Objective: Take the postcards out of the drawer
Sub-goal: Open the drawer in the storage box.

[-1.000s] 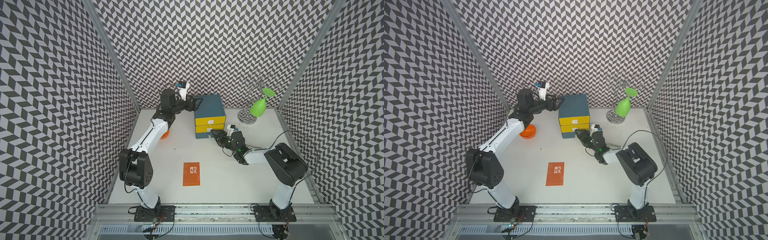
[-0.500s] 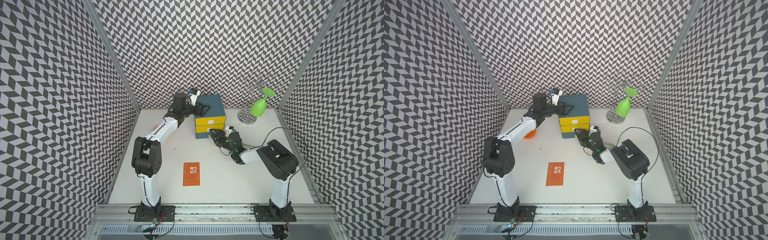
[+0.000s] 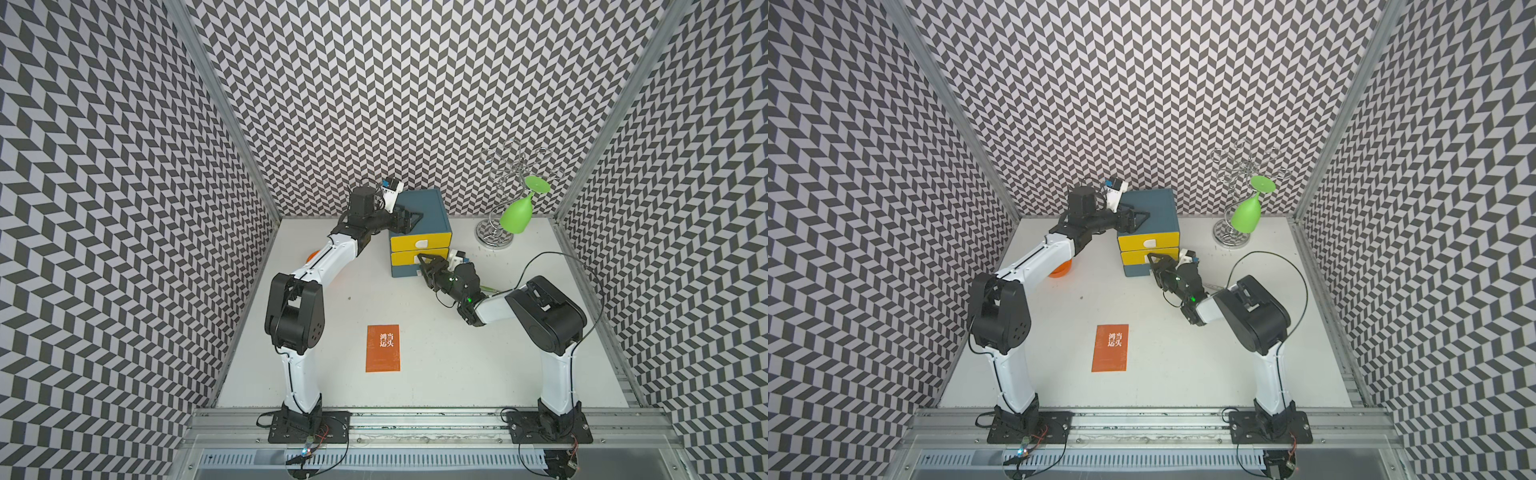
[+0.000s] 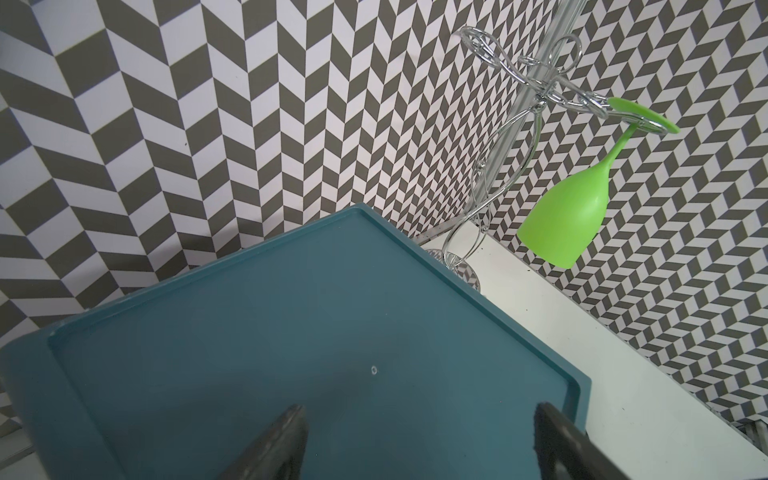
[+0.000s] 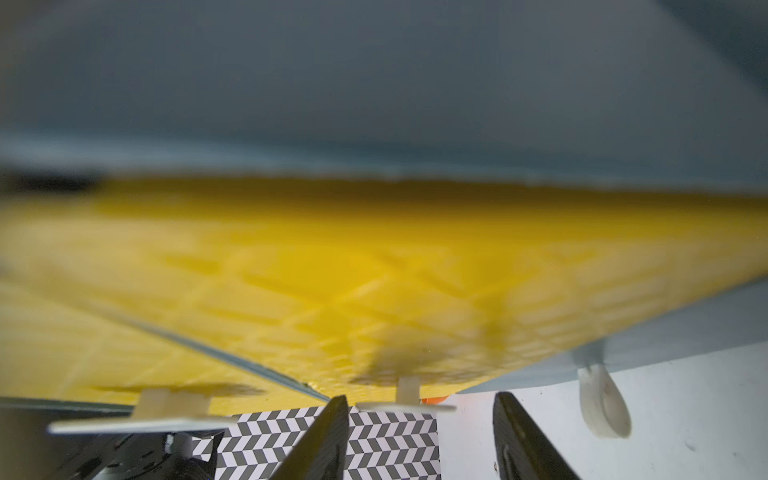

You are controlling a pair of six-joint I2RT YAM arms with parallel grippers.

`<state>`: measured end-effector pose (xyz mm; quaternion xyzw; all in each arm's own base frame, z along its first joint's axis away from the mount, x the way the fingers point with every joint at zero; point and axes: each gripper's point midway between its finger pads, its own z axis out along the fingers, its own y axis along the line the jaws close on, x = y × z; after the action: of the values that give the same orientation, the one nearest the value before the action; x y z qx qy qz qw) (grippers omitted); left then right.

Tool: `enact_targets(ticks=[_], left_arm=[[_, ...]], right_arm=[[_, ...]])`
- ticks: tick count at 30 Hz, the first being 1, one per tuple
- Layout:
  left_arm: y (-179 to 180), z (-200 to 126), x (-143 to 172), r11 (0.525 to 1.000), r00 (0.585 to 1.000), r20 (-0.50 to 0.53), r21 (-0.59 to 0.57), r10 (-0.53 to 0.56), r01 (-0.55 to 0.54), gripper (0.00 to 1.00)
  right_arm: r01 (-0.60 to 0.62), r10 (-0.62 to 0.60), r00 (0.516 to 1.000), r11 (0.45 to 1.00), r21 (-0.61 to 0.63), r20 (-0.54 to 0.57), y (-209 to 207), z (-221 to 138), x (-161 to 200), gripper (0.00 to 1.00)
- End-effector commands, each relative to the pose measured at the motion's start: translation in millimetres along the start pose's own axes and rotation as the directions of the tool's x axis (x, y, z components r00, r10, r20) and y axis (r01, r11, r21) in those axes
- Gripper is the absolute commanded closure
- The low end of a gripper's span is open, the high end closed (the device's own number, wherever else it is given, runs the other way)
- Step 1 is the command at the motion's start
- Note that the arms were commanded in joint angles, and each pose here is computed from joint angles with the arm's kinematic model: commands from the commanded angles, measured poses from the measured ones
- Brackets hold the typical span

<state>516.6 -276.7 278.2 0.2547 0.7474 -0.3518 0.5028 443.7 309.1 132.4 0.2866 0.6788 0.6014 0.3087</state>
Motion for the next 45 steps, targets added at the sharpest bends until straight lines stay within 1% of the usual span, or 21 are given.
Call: enact_targets(ticks=[1, 9, 11, 17, 19, 25, 36, 45], left_arm=[[3, 11, 12, 1.0, 0.999, -0.033, -0.007, -0.006, 0.006, 0.14], [3, 11, 13, 1.0, 0.999, -0.034, -0.012, -0.002, 0.002, 0.14], [4, 12, 15, 1.0, 0.999, -0.039, -0.012, -0.005, 0.005, 0.14], [1, 11, 16, 1.0, 0.999, -0.043, -0.004, -0.001, 0.001, 0.14], [1, 11, 16, 1.0, 0.999, -0.044, -0.004, 0.0, 0.0, 0.14], [2, 11, 15, 1.0, 0.999, -0.036, -0.006, -0.003, 0.003, 0.14], [5, 17, 12, 1.0, 0.999, -0.026, 0.001, -0.029, 0.029, 0.14], [6, 19, 16, 0.999, 0.999, -0.034, 0.0, -0.035, 0.035, 0.14]], right_arm=[[0.002, -0.001, 1.0, 0.998, -0.059, 0.012, 13, 6, -1, 0.43], [-0.022, 0.023, 1.0, 0.998, -0.055, 0.006, 10, 12, -1, 0.47], [-0.025, 0.026, 1.0, 0.998, -0.054, 0.01, 10, 12, -2, 0.51], [-0.04, 0.041, 0.999, 0.998, -0.057, 0.015, 7, 11, -3, 0.67], [-0.039, 0.039, 0.999, 0.998, -0.055, 0.008, 6, 10, -1, 0.7], [-0.017, 0.016, 1.0, 0.999, -0.036, -0.004, 6, -6, 5, 0.71], [0.007, -0.007, 0.998, 1.0, 0.002, -0.068, 0, -51, 29, 0.71], [-0.011, 0.013, 0.992, 1.0, 0.017, -0.124, -4, -87, 52, 0.71]])
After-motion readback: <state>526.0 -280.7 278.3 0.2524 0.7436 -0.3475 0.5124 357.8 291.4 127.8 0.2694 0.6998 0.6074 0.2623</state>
